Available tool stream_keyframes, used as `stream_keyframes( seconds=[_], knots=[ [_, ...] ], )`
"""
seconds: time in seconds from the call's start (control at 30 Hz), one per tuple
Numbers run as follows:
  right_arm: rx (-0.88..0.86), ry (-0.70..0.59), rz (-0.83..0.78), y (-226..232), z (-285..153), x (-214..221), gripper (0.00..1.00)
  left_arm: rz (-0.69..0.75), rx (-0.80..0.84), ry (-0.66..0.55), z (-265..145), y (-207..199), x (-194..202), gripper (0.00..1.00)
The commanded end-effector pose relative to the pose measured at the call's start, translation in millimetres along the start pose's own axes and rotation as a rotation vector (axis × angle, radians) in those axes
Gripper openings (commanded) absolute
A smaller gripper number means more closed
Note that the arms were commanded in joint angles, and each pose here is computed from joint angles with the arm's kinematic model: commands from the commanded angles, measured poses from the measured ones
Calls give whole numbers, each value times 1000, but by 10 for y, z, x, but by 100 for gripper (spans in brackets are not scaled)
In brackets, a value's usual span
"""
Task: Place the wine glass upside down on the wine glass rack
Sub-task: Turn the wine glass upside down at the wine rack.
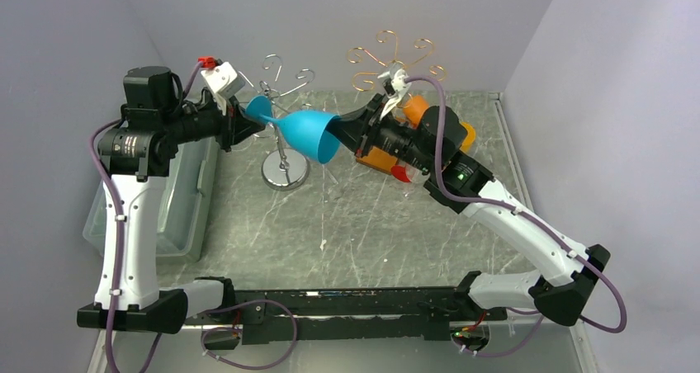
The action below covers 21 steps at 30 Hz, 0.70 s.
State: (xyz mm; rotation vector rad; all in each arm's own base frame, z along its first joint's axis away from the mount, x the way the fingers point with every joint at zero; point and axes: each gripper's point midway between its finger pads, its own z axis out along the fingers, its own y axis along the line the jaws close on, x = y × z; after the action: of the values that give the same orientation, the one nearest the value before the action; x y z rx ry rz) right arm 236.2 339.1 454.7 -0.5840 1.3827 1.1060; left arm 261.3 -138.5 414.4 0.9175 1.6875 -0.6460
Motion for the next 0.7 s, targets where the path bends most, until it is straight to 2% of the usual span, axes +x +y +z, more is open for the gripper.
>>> stream_keyframes(
  seconds=[0.0, 0.1, 0.13, 0.17, 0.2, 0.27, 0.4, 0.53, 0.67],
  knots=[
    [-73, 59, -27, 205, -214, 85, 0, 229, -115, -52, -76, 240, -225, 0],
    [-14, 174, -72, 98, -433, 295, 0, 380, -194, -81, -142, 356, -316, 0],
    [8, 204, -87, 58, -518, 339, 73, 426, -221, -92, -164, 391, -345, 0],
    [26, 222, -102, 30, -603, 349, 84, 473, -242, -102, -188, 409, -372, 0],
    [39, 236, -122, 9, -683, 349, 89, 518, -257, -109, -200, 428, -386, 0],
    [45, 242, -158, 20, -815, 279, 97, 597, -283, -125, -227, 445, -415, 0],
    [72, 236, -196, -9, -838, 148, 99, 672, -327, -170, -268, 477, -535, 0],
    [-8, 180, -170, 104, -553, 17, 100, 747, -280, -223, -278, 322, -614, 0],
    [-112, 180, -112, 230, -178, -17, 100, 880, -203, -301, -279, 75, -652, 0]
  ],
)
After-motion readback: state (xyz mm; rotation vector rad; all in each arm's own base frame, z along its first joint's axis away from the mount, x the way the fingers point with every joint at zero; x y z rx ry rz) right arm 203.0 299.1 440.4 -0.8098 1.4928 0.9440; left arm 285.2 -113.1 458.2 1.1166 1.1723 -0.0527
